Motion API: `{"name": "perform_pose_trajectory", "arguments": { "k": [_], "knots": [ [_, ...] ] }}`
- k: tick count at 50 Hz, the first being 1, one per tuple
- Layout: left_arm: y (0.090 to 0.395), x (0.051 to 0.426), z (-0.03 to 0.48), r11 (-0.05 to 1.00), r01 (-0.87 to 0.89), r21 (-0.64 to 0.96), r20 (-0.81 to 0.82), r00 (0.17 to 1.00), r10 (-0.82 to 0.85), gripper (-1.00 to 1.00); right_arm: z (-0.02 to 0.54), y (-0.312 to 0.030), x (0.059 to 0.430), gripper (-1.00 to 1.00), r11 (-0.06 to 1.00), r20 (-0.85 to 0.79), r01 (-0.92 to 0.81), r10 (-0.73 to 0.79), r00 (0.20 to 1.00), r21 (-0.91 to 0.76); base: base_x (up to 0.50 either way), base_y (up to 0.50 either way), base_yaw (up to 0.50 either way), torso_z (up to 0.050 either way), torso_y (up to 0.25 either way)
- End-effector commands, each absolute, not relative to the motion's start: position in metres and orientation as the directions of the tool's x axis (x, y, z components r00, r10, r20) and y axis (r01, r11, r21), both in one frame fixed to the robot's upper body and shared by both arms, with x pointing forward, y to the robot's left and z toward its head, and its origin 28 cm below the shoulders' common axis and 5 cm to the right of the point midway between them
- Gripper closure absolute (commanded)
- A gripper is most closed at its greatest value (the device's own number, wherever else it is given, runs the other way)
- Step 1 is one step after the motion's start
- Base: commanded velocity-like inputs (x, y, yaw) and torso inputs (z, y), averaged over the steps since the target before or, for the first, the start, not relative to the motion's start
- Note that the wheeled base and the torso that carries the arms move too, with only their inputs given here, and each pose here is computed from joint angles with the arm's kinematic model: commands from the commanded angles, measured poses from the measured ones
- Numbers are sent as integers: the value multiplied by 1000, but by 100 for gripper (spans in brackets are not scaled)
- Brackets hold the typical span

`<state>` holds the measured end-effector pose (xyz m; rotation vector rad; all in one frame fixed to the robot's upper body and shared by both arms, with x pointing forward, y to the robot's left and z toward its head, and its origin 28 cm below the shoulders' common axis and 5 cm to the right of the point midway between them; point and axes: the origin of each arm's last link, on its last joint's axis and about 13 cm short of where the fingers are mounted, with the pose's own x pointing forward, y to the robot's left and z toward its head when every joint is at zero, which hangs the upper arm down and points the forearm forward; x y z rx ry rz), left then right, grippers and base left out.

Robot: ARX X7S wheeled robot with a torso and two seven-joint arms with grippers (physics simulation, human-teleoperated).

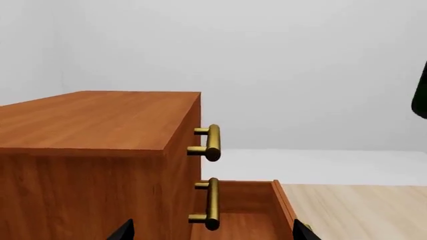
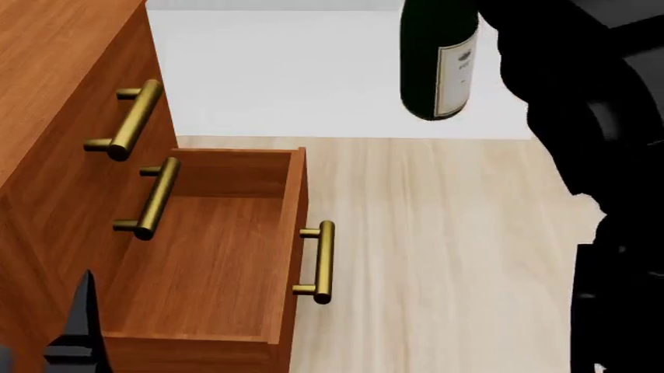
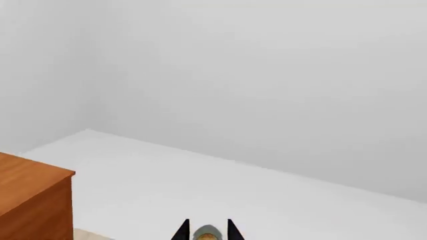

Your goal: Put the wine bottle in the bottom drawer of the cabinet.

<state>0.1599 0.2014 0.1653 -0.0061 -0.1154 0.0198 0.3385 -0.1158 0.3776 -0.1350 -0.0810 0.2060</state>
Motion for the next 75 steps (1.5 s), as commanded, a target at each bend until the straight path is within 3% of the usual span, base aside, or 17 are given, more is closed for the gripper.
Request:
{"name": "perform_pose_trajectory", "arguments": {
  "k": [1, 11, 25, 34, 75],
  "knots": [
    [203, 159, 169, 1000, -22, -7, 124, 992, 23, -100, 406, -101, 343, 100, 952, 49, -262, 273, 961, -160, 0, 0, 0, 0, 10],
    [202, 159, 169, 1000, -19, -7, 124, 992, 20, -100, 425, -87, 353, 100, 934, -25, -347, 346, 938, -84, 0, 0, 0, 0, 0],
    [202, 160, 167, 1000, -18, -15, 124, 992, 20, -100, 444, -63, 362, 100, 904, -96, -412, 403, 910, -117, 0, 0, 0, 0, 1],
    [203, 160, 167, 1000, -16, -21, 126, 992, 19, -100, 452, -52, 361, 100, 873, -132, -486, 480, 868, -24, 0, 0, 0, 2, 1],
    [205, 160, 165, 1000, -2, -29, 125, 992, 6, -100, 415, -28, 371, 100, 802, -301, -560, 597, 744, 207, 0, 0, 0, 0, 0]
  ]
}}
